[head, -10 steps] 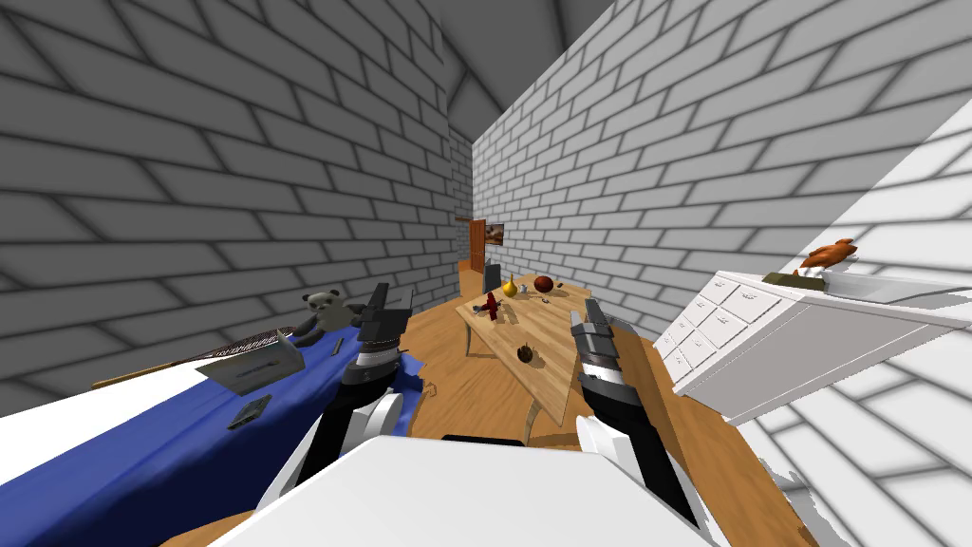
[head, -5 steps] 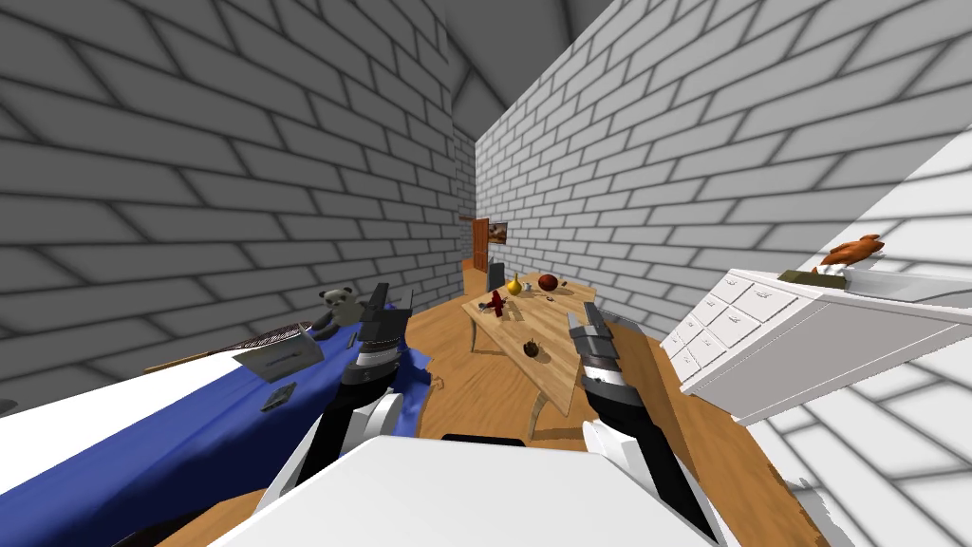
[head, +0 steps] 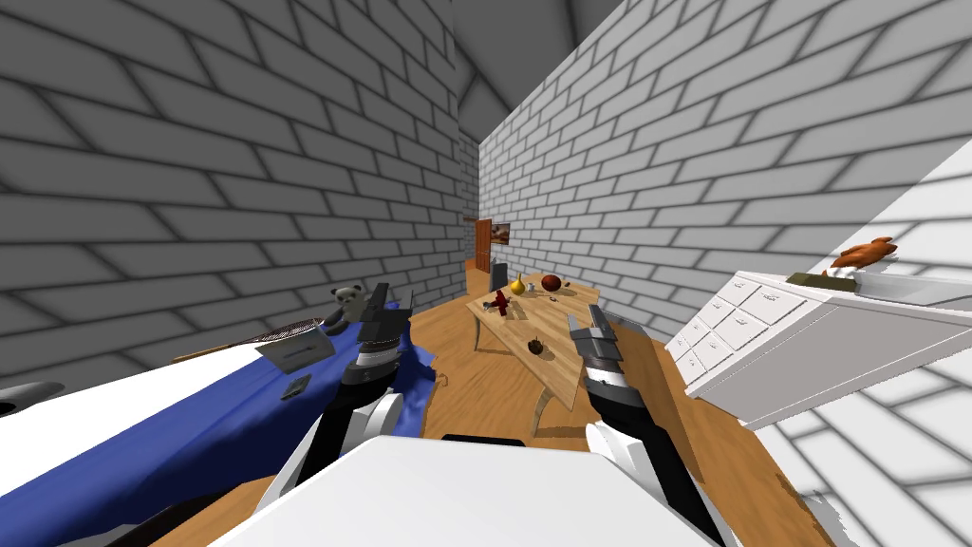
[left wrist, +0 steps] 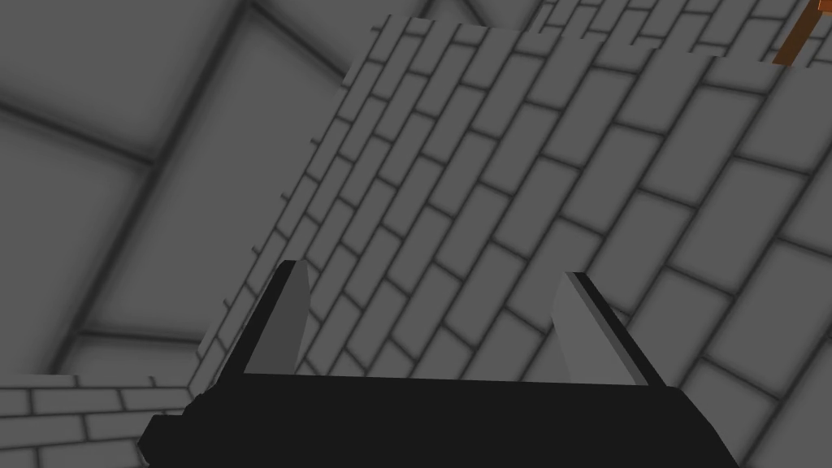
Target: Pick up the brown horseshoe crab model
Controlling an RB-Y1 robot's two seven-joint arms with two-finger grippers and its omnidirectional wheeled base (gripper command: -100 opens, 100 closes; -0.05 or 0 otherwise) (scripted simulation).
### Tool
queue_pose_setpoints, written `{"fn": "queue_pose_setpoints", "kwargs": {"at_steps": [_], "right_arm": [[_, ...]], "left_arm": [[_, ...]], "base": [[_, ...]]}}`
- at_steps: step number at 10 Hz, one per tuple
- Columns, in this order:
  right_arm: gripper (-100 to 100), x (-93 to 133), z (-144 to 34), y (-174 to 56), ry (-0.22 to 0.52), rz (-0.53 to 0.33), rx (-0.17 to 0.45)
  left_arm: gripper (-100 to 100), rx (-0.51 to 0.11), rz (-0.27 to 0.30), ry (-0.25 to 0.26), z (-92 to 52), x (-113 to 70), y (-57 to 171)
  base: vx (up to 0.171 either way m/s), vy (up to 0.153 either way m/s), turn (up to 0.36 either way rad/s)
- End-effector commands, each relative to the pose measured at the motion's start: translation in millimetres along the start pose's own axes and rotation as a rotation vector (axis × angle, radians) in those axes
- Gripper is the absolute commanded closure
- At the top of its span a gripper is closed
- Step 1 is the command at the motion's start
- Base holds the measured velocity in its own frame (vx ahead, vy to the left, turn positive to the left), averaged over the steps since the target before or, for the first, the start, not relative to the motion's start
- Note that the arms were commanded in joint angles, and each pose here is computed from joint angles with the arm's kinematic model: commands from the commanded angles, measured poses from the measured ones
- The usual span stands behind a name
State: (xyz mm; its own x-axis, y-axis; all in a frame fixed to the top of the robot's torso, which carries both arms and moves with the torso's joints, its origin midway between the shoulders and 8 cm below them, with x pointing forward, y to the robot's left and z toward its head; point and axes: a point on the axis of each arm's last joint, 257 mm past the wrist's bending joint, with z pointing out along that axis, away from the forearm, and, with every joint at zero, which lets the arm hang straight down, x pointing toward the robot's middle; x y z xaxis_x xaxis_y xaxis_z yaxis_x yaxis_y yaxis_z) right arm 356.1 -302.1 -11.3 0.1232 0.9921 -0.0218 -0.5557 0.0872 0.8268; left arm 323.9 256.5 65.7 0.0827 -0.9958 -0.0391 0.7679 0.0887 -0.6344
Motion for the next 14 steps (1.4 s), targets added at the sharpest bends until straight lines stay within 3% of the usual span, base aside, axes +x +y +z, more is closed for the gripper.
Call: {"fn": "queue_pose_setpoints", "kwargs": {"at_steps": [1,14], "right_arm": [[-100,-5,-1.3,-5,-0.009,0.056,0.007],[-100,-53,-13.3,-38,-0.164,0.447,0.034]], "left_arm": [[0,0.0,0.0,0.0,0.0,0.0,0],[0,0.0,0.0,0.0,0.0,0.0,0]], "base": [[-0.052,0.056,0.049],[-0.035,0.046,0.04]]}}
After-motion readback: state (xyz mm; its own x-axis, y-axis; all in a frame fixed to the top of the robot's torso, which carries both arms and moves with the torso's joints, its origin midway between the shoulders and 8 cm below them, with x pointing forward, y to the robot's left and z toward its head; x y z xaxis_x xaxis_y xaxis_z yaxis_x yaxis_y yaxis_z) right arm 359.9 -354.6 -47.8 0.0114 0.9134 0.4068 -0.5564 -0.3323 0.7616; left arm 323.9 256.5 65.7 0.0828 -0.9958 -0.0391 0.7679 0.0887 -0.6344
